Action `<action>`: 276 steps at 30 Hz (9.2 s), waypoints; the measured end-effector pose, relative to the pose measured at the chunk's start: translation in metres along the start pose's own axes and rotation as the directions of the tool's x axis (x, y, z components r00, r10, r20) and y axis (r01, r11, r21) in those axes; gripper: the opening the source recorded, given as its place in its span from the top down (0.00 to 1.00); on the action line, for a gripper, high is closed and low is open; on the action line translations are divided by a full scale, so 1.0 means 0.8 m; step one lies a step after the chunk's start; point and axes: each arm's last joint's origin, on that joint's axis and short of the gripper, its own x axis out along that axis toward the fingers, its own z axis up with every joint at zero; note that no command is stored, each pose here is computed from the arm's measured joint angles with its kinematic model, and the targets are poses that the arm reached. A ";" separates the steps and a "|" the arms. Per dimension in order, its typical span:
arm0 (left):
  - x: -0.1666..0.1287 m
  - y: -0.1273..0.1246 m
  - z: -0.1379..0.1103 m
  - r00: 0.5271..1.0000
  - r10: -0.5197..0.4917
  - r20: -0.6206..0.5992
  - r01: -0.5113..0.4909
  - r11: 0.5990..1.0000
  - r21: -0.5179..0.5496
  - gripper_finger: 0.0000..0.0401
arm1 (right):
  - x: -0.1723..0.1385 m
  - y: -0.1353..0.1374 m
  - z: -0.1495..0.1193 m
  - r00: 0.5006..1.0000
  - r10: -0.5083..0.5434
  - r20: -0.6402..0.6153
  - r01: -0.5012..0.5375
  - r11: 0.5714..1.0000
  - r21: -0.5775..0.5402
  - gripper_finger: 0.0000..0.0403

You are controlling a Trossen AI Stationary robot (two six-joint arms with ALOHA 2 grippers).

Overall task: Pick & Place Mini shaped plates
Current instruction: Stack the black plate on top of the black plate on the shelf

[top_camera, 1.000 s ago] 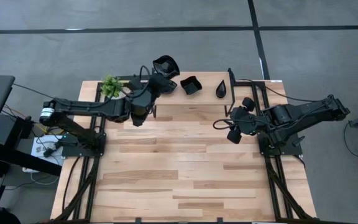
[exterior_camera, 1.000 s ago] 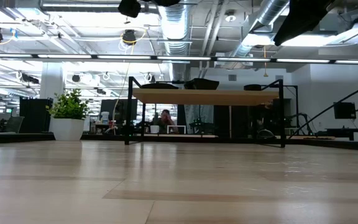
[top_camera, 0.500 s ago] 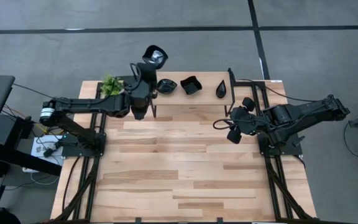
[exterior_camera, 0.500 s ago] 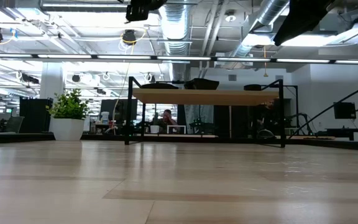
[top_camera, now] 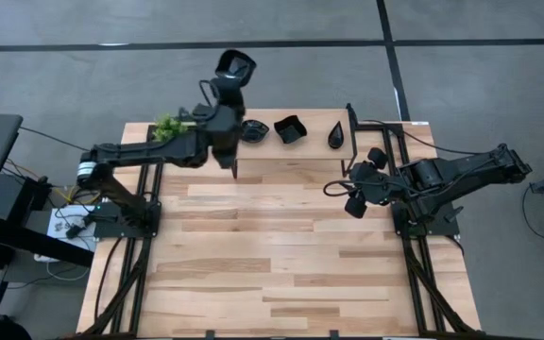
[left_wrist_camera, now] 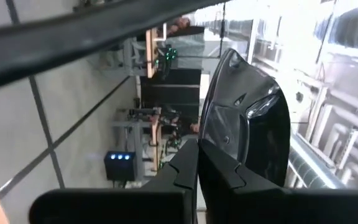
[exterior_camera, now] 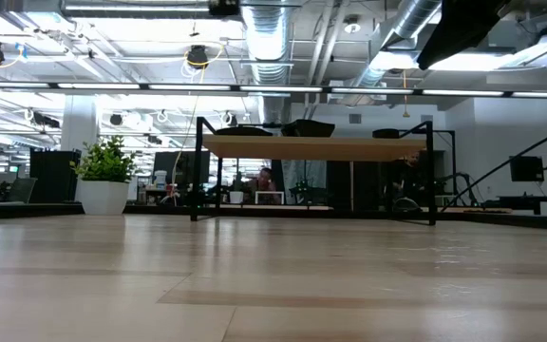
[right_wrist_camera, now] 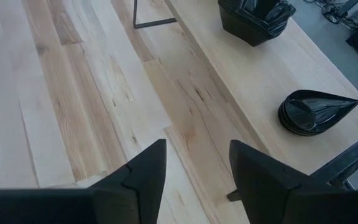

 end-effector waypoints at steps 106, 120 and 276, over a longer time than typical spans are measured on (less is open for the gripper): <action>-0.035 0.018 -0.063 0.998 0.012 0.063 -0.006 0.996 -0.090 0.97 | 0.000 0.000 0.000 1.000 0.000 0.001 0.000 1.000 0.002 0.57; -0.086 0.058 -0.072 0.999 0.014 -0.045 -0.020 0.990 -0.136 0.97 | 0.000 0.000 0.000 1.000 0.000 0.001 0.000 1.000 0.001 0.57; -0.039 -0.080 0.024 0.900 -0.177 -0.398 0.336 -0.300 0.893 0.98 | 0.000 0.000 0.000 1.000 0.000 0.002 0.000 1.000 0.002 0.57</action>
